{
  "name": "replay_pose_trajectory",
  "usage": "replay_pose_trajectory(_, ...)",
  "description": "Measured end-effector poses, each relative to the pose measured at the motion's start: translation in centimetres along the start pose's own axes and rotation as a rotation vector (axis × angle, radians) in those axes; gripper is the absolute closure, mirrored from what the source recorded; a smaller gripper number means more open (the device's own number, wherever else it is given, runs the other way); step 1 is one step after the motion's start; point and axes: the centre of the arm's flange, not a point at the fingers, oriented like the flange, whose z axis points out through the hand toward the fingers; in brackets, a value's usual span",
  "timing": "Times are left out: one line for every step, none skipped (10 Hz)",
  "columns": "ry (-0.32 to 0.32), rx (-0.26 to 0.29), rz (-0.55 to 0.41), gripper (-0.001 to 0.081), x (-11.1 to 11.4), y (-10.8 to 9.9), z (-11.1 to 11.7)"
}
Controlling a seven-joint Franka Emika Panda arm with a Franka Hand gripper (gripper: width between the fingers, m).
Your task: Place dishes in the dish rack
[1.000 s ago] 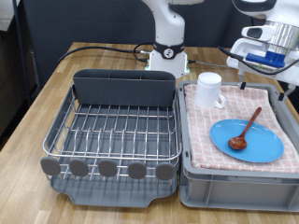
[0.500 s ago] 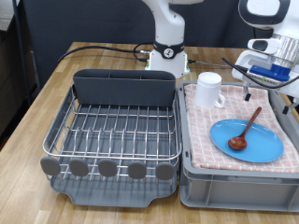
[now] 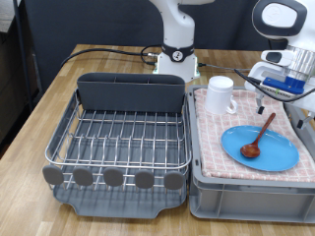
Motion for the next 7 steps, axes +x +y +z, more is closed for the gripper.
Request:
replay_pose_trajectory(0.001, -0.003, -0.002, 0.0004, 0.0, 0.1, 0.2)
replay_pose_trajectory(0.004, -0.005, -0.006, 0.0004, 0.0, 0.2, 0.5)
replay_pose_trajectory(0.009, -0.006, -0.007, 0.0004, 0.1, 0.2, 0.8)
replay_pose_trajectory(0.016, -0.006, -0.007, 0.0004, 0.2, 0.4, 1.2)
replay_pose_trajectory(0.019, 0.004, 0.0, 0.0004, 0.3, 0.5, 1.6)
replay_pose_trajectory(0.017, 0.021, 0.011, 0.0004, 0.3, 0.7, 2.0)
replay_pose_trajectory(0.012, 0.04, 0.022, 0.0004, 0.4, 1.0, 2.5)
